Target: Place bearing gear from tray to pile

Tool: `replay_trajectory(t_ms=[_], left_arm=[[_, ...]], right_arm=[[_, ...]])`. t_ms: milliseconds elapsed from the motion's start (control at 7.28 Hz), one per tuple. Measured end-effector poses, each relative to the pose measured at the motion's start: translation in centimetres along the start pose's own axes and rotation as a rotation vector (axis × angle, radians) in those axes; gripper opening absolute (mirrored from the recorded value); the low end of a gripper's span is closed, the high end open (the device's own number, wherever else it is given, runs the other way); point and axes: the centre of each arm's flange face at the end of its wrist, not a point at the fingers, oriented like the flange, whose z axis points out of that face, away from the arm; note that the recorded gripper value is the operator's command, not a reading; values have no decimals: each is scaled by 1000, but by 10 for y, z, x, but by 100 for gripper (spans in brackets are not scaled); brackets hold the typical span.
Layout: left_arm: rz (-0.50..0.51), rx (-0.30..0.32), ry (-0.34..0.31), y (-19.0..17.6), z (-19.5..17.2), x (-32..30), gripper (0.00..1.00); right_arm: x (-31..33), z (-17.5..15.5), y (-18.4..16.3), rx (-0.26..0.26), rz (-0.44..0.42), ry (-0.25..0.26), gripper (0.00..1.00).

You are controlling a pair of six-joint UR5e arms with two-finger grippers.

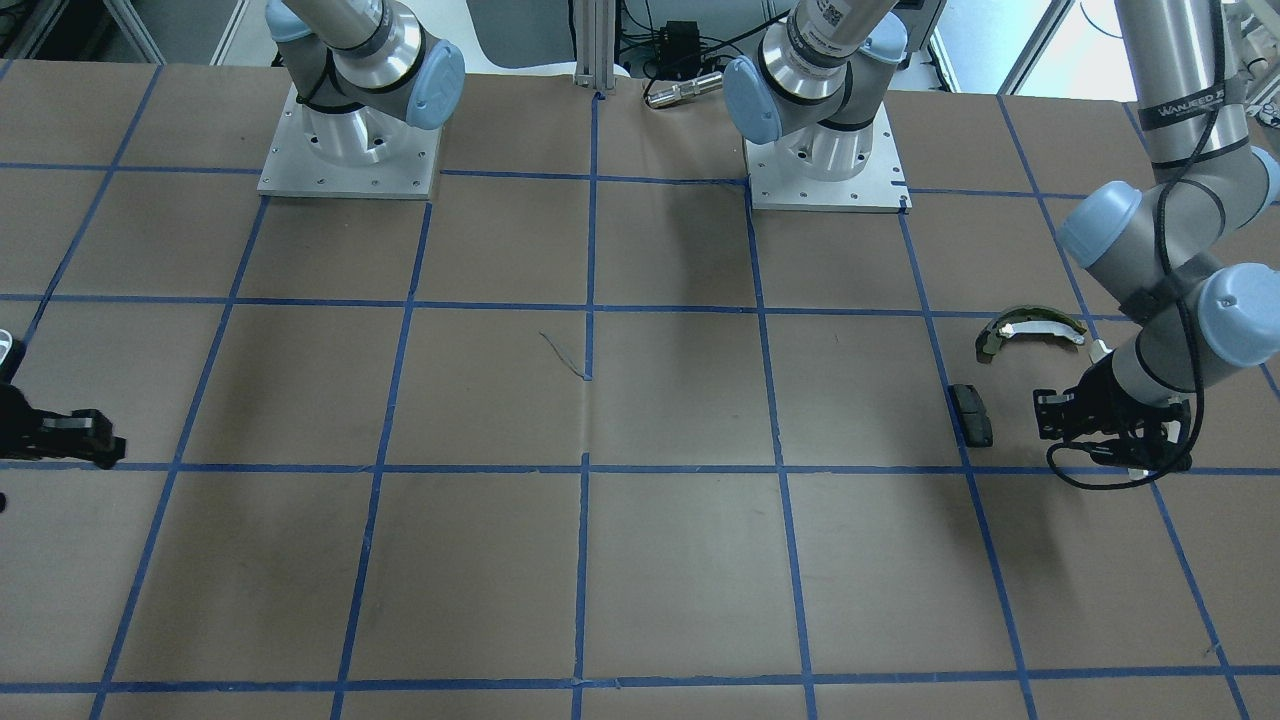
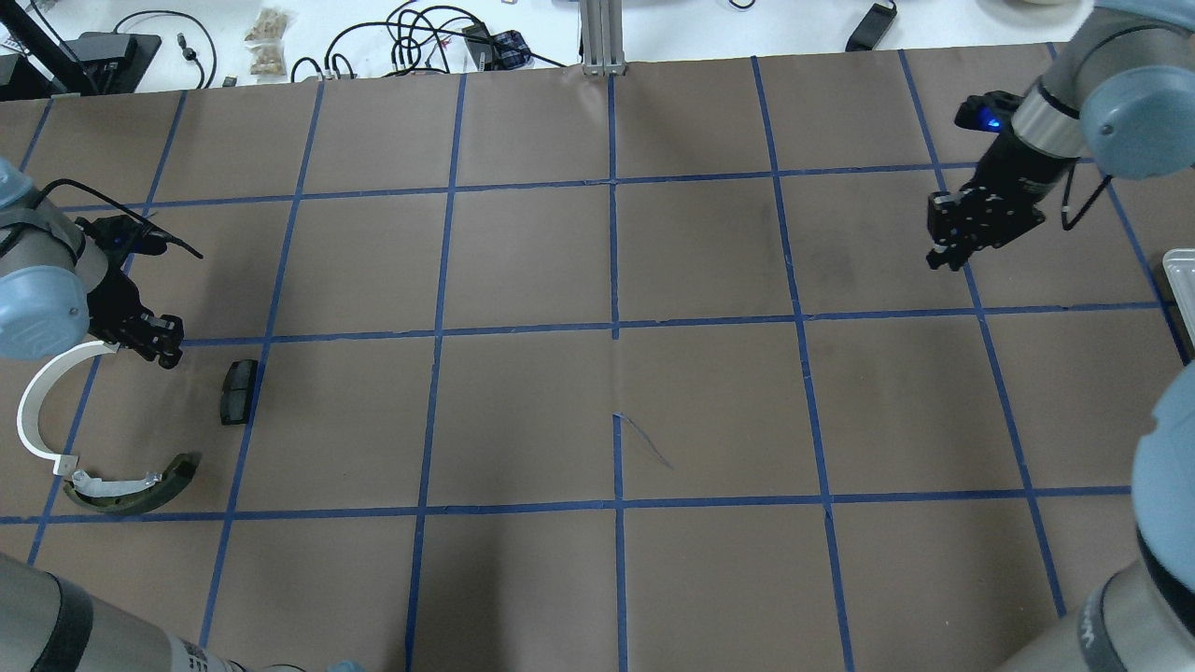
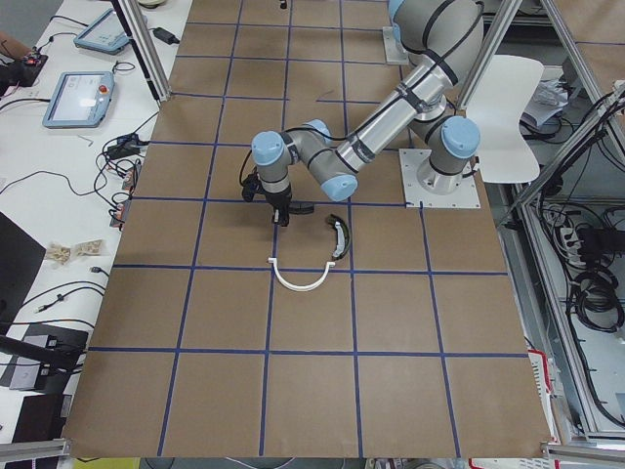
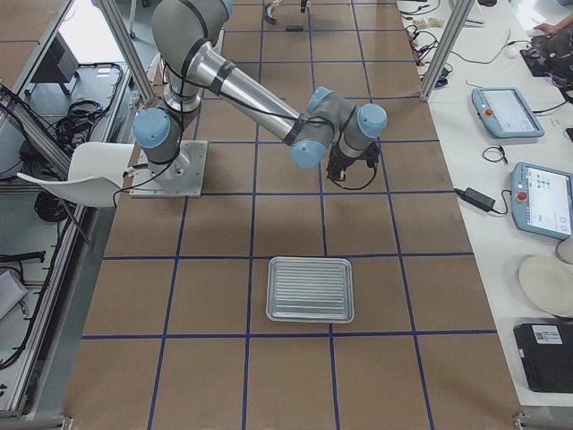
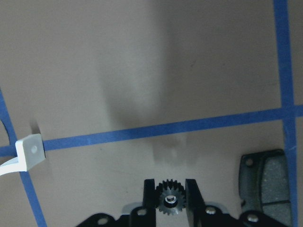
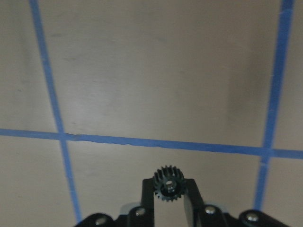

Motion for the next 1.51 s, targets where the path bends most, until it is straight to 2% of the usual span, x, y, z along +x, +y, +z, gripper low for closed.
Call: replay_trajectory(t_ms=[275, 549, 962, 1099, 1236, 1511], left_arm=[[6, 2, 0, -1, -6, 5, 100], [5, -1, 22, -15, -25, 42, 100], [-145, 22, 4, -43, -70, 134, 100], [-192, 32, -5, -53, -82, 173, 100], [-220, 43, -13, -57, -91, 214, 100], [-246, 57, -9, -64, -96, 265, 100]], right_arm=[[-126, 38, 18, 24, 85, 14, 0], [-233, 88, 43, 85, 157, 24, 0], [-350, 158, 84, 87, 207, -43, 3], [-368, 173, 93, 78, 203, -44, 96], [-376, 179, 98, 78, 192, -40, 100], [-366, 166, 87, 117, 195, -48, 100]])
